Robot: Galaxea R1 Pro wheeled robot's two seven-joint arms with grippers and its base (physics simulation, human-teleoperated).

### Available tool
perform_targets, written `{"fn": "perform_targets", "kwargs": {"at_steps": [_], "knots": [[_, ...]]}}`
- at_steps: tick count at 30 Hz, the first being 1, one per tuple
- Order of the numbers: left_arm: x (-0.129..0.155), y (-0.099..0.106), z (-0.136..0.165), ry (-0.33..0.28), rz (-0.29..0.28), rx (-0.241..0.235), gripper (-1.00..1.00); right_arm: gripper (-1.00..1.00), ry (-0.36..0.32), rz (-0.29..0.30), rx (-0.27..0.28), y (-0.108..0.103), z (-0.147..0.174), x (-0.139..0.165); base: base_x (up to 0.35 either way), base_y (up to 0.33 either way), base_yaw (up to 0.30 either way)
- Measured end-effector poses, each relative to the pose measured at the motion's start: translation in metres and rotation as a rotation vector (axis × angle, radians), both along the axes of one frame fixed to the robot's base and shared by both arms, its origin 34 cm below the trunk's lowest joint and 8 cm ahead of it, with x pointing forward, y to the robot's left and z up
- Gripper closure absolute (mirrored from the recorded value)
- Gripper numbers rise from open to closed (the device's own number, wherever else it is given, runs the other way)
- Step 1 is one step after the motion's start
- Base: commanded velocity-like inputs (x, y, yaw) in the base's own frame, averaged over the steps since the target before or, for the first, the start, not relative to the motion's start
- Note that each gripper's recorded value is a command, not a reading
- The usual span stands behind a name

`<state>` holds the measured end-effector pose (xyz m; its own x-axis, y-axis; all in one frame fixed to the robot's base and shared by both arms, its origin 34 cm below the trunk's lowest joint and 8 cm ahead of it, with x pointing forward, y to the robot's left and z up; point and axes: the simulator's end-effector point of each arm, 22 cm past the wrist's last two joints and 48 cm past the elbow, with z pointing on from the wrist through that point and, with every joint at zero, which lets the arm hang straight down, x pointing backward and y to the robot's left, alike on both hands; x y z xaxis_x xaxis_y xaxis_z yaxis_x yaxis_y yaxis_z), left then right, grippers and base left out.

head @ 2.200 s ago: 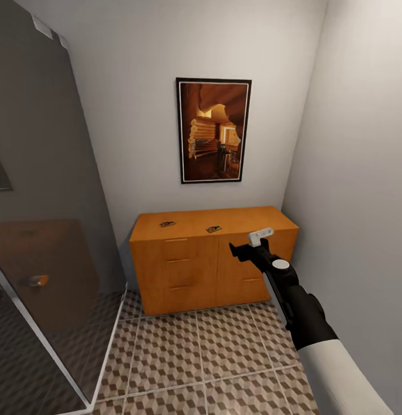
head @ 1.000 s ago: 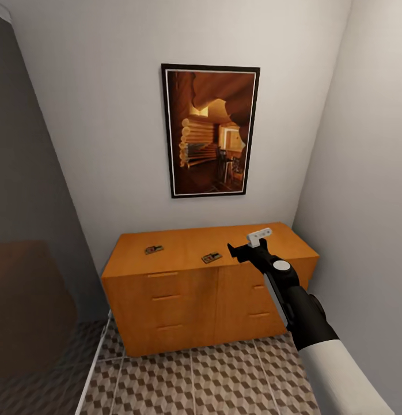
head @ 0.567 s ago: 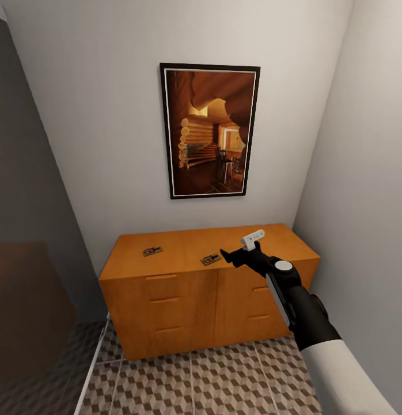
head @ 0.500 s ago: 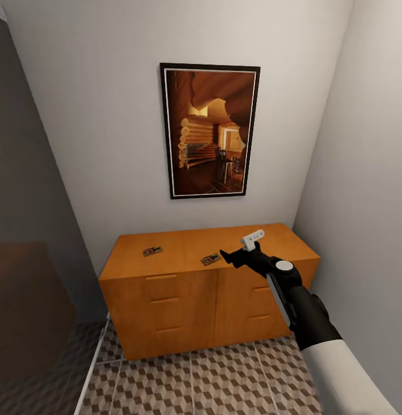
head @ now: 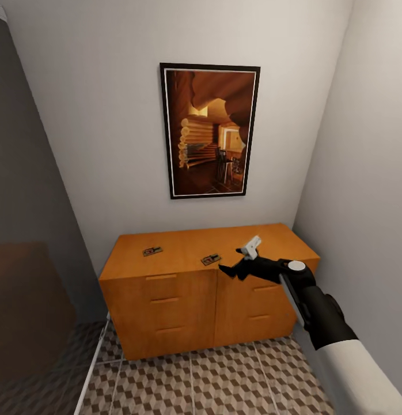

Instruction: Take the four mousetraps from the cabinet in the bathroom and place them on the bathroom floor. Make sure all four end up on the same floor surface, and ensure that at least two of them are either under or directly next to the same bathroom sink.

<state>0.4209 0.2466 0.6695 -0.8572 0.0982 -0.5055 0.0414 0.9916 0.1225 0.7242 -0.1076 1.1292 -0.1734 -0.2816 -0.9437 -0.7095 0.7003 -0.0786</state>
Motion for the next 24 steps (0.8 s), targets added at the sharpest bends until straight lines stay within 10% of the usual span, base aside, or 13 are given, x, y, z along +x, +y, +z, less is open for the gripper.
{"fn": "perform_targets", "kwargs": {"at_steps": [24], "knots": [[0.0,-0.001,0.0,0.001,-0.001,-0.001,-1.0,-1.0,0.083,0.054,-0.168,-0.016,-0.035,-0.015,0.014,0.0,0.0]]}}
